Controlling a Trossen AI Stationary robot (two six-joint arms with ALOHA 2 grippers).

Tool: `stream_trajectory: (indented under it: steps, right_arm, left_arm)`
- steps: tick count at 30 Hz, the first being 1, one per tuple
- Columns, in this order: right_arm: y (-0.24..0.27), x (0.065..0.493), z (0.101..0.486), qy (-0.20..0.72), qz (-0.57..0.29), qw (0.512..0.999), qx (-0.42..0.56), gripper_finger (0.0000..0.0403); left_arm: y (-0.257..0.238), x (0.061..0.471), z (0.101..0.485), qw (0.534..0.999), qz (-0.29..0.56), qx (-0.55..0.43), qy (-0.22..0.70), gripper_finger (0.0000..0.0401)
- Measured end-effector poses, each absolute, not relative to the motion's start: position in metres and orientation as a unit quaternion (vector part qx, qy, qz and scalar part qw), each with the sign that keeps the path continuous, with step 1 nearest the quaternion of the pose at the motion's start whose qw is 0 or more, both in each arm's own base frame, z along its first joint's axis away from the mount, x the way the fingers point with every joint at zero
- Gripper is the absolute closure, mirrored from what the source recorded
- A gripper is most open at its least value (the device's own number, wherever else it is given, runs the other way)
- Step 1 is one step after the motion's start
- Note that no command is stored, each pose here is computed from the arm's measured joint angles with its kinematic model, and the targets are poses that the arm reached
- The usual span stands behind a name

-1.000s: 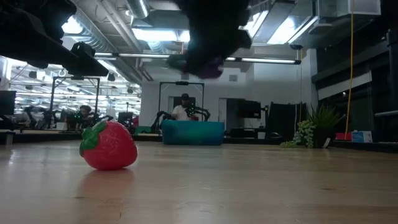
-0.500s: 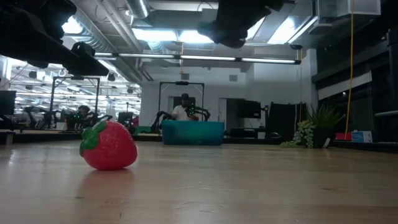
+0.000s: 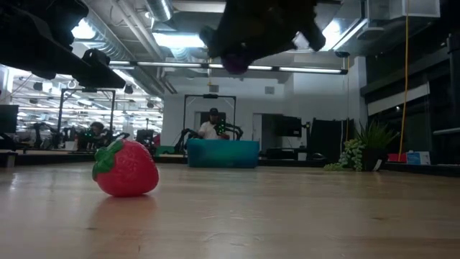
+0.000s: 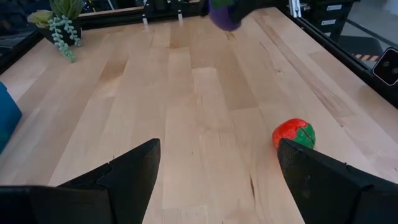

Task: Pick and placing Produce into tupperware
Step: Put the eggplant into the blue bin

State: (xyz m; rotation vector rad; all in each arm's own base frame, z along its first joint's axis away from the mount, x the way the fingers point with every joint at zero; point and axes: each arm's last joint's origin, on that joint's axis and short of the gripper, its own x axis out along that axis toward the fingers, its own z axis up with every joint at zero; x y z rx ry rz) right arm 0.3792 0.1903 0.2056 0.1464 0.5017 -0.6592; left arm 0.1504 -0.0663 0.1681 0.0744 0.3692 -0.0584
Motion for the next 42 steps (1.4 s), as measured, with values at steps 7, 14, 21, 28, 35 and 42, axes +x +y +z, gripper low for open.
stream_trajectory:
  steps: [7,14,21,28,35,42]
  right_arm:
    - [0.186,0.380,0.173,0.161,-0.298,0.937,0.088,0.0253]
    - [0.169,0.376,0.158,0.079,-0.229,0.966,0.093,0.0253]
    - [0.135,0.355,0.144,-0.011,-0.181,0.979,0.095,0.0253]
    - [0.106,0.334,0.123,-0.012,-0.159,0.983,0.095,0.0253]
    - [0.076,0.319,0.114,-0.023,-0.137,0.987,0.075,0.0253]
    - [0.041,0.305,0.107,-0.029,-0.114,0.991,0.070,0.0253]
  left_arm:
    - [-0.066,0.150,0.168,0.982,-0.029,0.037,0.183,0.0083]
    - [-0.066,0.150,0.168,0.982,-0.029,0.037,0.184,0.0083]
    - [-0.066,0.150,0.168,0.981,-0.029,0.038,0.186,0.0083]
    - [-0.066,0.150,0.168,0.981,-0.029,0.038,0.186,0.0083]
    - [-0.066,0.151,0.168,0.982,-0.029,0.036,0.182,0.0083]
    - [-0.061,0.153,0.170,0.984,-0.008,0.018,0.176,0.0083]
